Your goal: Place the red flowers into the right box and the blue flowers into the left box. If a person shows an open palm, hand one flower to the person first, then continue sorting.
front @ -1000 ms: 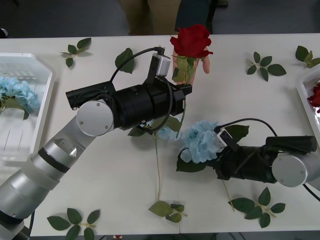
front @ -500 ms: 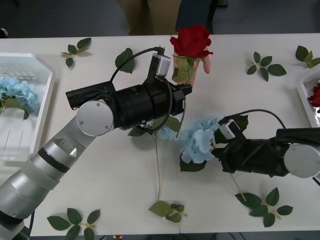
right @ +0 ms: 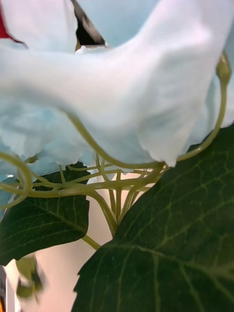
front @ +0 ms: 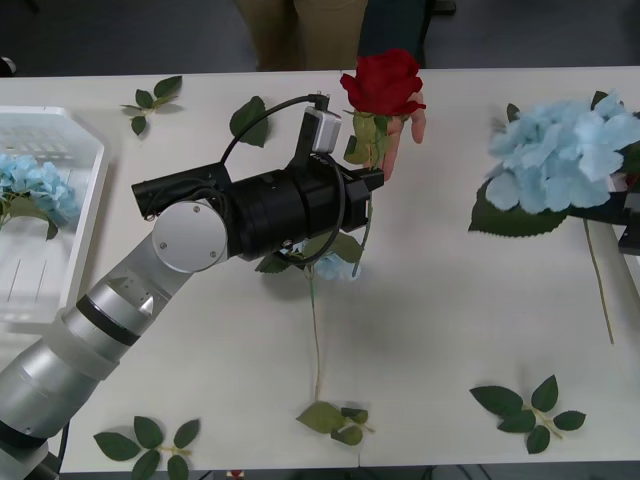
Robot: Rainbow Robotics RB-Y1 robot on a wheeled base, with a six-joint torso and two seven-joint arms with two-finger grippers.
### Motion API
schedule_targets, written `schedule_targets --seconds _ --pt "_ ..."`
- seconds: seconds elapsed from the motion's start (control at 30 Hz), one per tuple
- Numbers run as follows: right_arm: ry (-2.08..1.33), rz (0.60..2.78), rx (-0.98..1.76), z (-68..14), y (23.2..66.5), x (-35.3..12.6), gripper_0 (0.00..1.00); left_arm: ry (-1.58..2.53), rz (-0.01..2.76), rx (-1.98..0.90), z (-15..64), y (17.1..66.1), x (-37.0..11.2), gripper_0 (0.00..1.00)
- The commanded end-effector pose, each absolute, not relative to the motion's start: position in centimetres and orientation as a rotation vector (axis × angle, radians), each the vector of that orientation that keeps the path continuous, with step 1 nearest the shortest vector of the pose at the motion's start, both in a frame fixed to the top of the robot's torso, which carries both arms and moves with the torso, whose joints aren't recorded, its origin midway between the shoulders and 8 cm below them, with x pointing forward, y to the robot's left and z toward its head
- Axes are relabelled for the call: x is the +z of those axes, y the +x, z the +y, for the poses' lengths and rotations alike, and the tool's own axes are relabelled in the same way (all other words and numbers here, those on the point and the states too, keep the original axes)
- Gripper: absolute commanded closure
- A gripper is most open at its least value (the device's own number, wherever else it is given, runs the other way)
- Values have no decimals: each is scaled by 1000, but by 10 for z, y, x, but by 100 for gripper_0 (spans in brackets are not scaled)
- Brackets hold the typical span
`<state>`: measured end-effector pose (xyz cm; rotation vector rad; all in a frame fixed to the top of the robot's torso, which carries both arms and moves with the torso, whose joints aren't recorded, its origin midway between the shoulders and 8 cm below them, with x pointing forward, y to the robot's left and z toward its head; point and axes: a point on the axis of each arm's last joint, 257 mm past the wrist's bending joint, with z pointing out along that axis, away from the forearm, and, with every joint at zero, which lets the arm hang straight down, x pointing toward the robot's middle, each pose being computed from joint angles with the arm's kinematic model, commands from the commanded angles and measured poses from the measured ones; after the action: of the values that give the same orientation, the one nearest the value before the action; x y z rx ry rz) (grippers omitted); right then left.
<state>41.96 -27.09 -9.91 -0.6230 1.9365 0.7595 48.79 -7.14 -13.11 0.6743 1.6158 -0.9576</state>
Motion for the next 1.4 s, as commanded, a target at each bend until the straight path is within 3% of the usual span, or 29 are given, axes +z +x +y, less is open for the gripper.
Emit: schedule_targets --seconds 0.03,0.33,0.6,0.87,1.33,1.37,1.4 --pt "-600 1702 912 -210 429 -35 100 739 1531 -938 -88 482 -109 100" --pt "-448 1455 897 -122 491 48 100 741 1533 -935 -88 482 -110 100" --pt "-334 1416 732 -120 533 81 100 739 1533 -936 -87 482 -110 100" --pt "-271 1417 586 -138 555 86 100 739 1535 -935 -85 483 -110 100" --pt "-244 1426 557 -147 563 82 100 739 1536 -936 -84 483 -110 100" --pt "-246 1427 551 -148 563 82 98 739 1536 -936 -84 483 -110 100" --pt "-246 1429 546 -149 564 81 81 739 1536 -936 -84 483 -110 100"
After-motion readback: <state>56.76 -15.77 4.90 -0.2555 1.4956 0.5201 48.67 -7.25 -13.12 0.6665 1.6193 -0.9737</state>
